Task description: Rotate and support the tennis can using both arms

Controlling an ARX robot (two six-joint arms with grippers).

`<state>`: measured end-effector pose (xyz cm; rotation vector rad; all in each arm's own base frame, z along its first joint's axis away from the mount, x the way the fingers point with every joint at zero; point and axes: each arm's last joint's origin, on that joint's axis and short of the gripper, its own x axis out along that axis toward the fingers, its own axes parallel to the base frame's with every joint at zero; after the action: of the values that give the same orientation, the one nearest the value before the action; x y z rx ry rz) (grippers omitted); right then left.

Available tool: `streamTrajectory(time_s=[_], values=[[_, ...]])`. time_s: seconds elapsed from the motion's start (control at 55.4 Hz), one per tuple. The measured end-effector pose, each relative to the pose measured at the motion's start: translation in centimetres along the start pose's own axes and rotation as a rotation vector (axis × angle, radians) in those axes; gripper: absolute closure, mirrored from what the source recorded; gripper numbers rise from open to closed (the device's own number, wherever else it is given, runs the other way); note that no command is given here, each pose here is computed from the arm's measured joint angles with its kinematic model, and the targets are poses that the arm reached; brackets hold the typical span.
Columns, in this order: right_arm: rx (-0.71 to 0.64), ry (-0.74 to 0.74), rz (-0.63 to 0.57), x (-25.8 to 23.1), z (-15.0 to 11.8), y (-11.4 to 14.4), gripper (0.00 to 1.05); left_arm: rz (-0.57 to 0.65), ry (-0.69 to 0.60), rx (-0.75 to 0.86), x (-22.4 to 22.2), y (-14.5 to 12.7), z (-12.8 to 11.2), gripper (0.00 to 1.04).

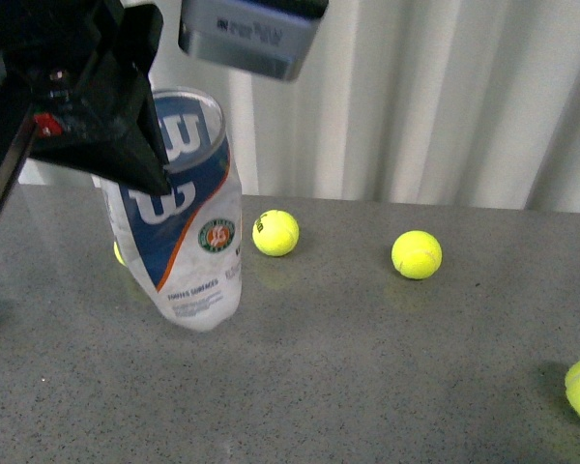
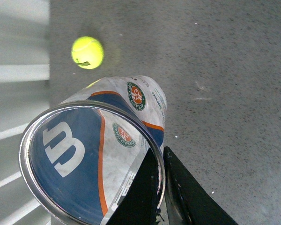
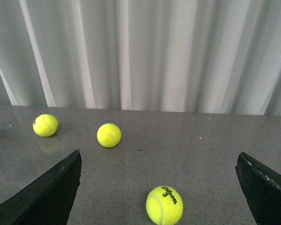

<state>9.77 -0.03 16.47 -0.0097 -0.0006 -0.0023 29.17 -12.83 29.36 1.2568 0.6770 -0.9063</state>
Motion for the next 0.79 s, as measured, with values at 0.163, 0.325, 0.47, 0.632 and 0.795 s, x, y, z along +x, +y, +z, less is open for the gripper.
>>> streamTrajectory(time_s=[0.163,0.325,0.47,0.632,0.795], values=[[0.0,0.0,0.0,0.0,0.0,0.0,0.07,-0.091,0.008,0.024,1.0,-0.7,0.6,1.01],[0.0,0.0,0.0,0.0,0.0,0.0,0.07,-0.106,-0.001,0.039,1.7,-0.5,1.5,1.01],[0.0,0.0,0.0,0.0,0.0,0.0,0.07,-0.13,0.003,0.046,2.8,-0.4,2.1,1.01],[0.0,0.0,0.0,0.0,0.0,0.0,0.07,-0.161,0.008,0.047,4.3,-0.4,2.6,1.01],[0.0,0.0,0.0,0.0,0.0,0.0,0.07,-0.168,-0.016,0.027,5.2,-0.1,3.4,1.01]])
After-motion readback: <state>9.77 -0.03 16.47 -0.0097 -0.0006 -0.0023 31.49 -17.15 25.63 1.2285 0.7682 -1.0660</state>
